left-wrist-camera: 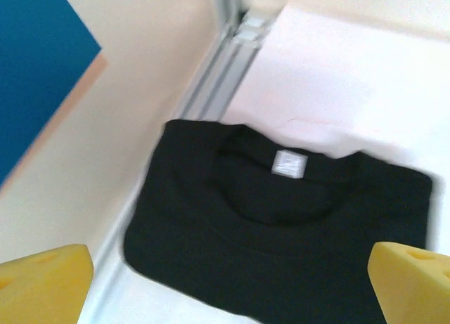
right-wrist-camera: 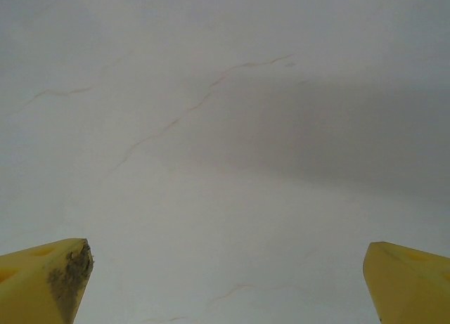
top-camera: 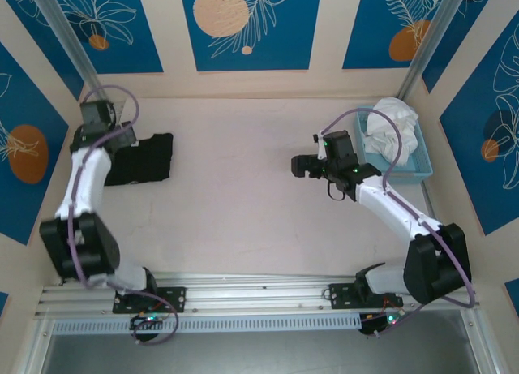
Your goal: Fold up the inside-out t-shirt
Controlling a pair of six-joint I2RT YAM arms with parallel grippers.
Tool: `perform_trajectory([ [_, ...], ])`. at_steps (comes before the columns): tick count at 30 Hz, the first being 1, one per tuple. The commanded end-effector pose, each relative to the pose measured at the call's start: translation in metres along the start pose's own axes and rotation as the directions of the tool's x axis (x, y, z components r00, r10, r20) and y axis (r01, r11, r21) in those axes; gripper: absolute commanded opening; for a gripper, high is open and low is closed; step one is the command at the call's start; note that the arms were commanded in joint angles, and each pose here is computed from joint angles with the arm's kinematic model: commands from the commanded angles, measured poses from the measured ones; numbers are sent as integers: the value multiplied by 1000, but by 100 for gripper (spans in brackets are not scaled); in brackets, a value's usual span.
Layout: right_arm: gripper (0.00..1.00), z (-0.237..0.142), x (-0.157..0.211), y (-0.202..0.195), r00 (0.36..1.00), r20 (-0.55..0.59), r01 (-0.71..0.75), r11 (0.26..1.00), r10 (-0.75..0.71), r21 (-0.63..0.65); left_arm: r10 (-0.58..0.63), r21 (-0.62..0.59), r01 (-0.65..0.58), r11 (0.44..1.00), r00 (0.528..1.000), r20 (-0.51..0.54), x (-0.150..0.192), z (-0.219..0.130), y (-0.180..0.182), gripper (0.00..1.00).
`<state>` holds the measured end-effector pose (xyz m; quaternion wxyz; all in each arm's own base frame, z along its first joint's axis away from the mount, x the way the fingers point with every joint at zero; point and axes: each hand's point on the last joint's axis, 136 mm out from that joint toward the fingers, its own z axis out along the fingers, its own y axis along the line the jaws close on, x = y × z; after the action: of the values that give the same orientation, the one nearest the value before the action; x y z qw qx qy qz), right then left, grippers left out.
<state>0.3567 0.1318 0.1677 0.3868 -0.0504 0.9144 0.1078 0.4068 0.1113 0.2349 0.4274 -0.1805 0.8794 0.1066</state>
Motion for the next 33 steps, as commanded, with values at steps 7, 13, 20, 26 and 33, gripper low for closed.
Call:
perform_trajectory([
  [7, 99, -15, -9, -79, 989, 112, 43, 923, -93, 383, -215, 183, 177, 967, 952, 217, 84, -24, -16, 100],
  [13, 99, 5, 4, -101, 940, 290, 65, 926, -182, 371, -92, 129, 62, 990, 966, 240, 112, -1, -14, 100],
  [20, 99, 26, 15, -123, 913, 401, -26, 970, -76, 244, -59, 247, -24, 969, 945, 321, 129, 23, -45, 100],
  [26, 99, 44, 21, -121, 912, 407, -18, 986, -52, 165, -47, 289, -47, 956, 950, 310, 131, 33, -60, 100],
  [33, 99, 52, 26, -125, 919, 394, -39, 992, -13, 122, -14, 287, -74, 955, 956, 294, 131, 36, -67, 100],
])
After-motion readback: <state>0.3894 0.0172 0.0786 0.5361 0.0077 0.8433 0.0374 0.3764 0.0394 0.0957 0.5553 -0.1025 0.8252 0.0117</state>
